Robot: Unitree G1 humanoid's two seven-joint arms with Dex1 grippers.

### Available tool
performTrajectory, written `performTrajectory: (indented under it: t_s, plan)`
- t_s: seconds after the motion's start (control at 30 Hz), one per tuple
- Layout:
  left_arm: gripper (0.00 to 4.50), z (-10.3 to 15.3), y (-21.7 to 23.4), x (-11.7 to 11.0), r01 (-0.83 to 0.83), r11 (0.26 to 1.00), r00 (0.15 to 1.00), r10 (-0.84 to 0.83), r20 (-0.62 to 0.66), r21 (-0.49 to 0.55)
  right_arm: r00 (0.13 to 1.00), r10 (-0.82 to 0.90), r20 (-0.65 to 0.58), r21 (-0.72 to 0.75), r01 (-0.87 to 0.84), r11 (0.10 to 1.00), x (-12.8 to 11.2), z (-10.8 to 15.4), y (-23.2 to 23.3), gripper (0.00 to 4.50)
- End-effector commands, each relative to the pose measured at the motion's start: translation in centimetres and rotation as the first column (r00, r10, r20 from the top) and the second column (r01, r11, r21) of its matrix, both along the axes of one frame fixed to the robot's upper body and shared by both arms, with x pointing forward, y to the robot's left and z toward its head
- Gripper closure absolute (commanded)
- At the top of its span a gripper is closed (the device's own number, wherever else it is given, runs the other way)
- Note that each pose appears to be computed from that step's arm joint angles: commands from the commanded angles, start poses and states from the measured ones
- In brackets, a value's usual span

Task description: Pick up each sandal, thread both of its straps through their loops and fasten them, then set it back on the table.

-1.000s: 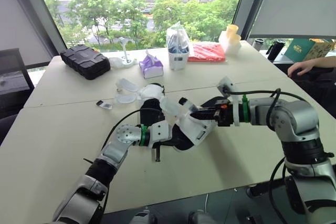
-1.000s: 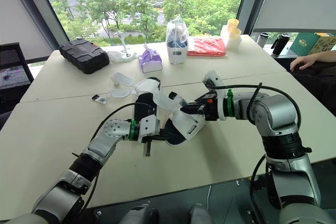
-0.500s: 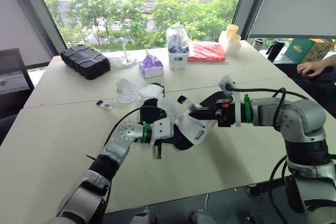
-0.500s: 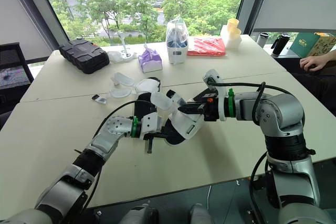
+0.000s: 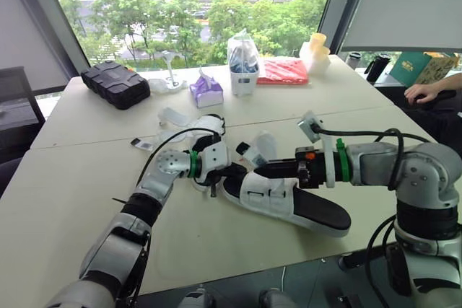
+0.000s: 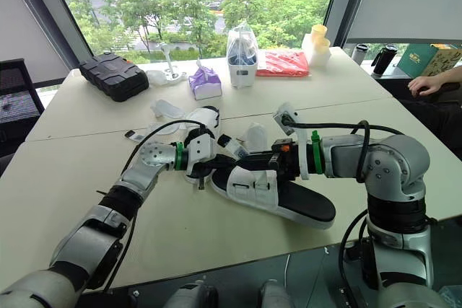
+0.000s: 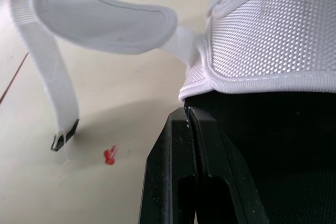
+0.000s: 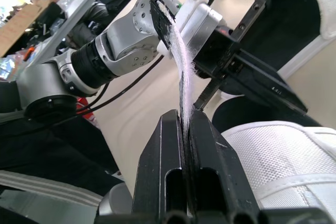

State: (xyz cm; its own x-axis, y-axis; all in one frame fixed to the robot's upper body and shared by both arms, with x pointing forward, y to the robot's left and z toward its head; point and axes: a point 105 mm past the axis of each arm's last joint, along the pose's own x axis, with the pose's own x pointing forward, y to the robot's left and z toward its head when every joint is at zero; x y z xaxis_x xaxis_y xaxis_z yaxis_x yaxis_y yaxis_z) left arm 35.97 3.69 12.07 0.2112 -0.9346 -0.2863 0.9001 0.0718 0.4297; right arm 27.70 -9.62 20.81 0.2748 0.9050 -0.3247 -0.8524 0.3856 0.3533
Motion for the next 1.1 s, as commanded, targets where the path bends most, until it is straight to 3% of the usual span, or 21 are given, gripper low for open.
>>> performTrajectory:
  t_s: [0.03,0.3,0.7,0.9,1.1]
  plan:
    - [4.50,0.1,-0.9,-1.7,0.090,0.996,0.996,-0.090,-0.015,-0.023,0.999,0.004,0.041,0.009,-0.004,1.000,-0.4,0.4,0.1,4.46]
    - [4.50,-1.1,-1.0,-3.8,0.175,0.984,0.983,-0.173,-0.057,0.022,0.999,-0.017,0.033,-0.004,0.017,1.000,-0.7,-0.7,0.1,4.46]
    - [4.50,-2.1,-2.2,-4.2,0.141,0.990,0.988,-0.141,-0.058,-0.001,0.996,-0.091,0.011,-0.005,0.091,0.996,0.2,-2.6,-0.2,4.46]
    - [4.50,-3.6,-1.8,-4.8,0.157,0.985,0.987,-0.153,-0.053,0.066,0.980,-0.196,0.023,-0.026,0.196,0.980,2.1,-3.6,-1.6,4.46]
    - [4.50,-3.8,-1.7,-4.9,0.161,0.984,0.986,-0.158,-0.053,0.070,0.959,-0.282,0.025,-0.010,0.283,0.959,3.7,-3.8,-3.2,4.46]
